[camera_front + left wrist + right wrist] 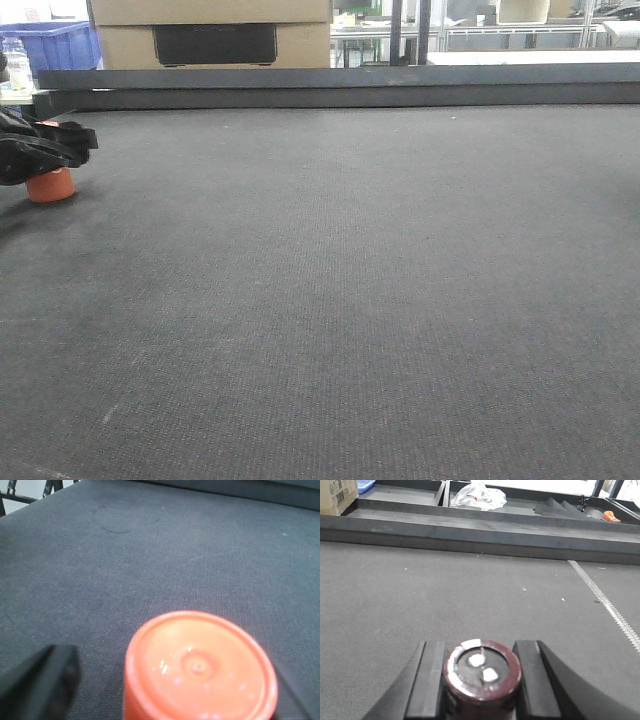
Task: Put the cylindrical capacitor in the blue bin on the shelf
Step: 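Lift both held cylinders off the table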
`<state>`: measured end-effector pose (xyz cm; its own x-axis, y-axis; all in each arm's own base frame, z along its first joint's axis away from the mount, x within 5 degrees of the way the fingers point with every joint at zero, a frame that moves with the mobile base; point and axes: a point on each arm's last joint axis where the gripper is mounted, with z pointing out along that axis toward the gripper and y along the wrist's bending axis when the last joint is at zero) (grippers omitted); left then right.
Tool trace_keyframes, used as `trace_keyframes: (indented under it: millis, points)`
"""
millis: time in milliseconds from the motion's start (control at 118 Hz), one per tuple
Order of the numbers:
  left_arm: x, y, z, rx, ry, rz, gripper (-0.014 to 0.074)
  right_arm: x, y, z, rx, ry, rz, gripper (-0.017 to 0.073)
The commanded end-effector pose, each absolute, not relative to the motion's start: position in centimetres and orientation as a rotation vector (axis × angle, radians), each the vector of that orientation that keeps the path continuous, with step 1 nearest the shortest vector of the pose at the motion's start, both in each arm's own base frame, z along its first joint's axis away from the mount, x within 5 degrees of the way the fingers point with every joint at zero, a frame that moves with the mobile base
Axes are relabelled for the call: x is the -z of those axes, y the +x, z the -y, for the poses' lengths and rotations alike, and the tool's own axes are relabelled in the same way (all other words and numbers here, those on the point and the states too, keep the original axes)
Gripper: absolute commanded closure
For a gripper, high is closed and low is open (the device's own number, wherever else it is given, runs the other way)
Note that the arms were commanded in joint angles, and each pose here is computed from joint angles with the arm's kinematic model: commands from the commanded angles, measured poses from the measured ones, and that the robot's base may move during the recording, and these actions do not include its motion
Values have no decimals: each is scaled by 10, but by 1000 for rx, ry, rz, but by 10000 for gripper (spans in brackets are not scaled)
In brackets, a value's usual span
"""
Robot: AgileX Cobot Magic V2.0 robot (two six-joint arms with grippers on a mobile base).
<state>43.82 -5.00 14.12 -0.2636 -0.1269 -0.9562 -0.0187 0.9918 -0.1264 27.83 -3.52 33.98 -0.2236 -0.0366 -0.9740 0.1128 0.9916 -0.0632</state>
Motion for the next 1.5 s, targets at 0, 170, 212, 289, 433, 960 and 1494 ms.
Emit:
trace_keyframes:
  millis: [0,170,212,289,433,960,1494]
  points:
    - [-148,440,48,109,-115,-1855,330,-347,276,36,151,46,-1753,720]
    - [-171,434,50,129,-105,-1903,704,-347,276,36,151,46,-1757,720]
    - [-178,432,50,135,-100,-1919,705,-346,276,36,151,46,-1760,720]
    - [-202,424,51,144,-65,-1934,704,-348,273,35,149,46,-1771,720]
    - [-256,399,53,148,17,-1979,704,-357,256,32,143,43,-1806,720]
    - [-423,221,29,74,138,-1977,704,-386,165,-42,-268,-197,-1921,720]
    - [-416,100,13,92,126,-1870,704,-418,99,-34,-327,-221,-1686,720]
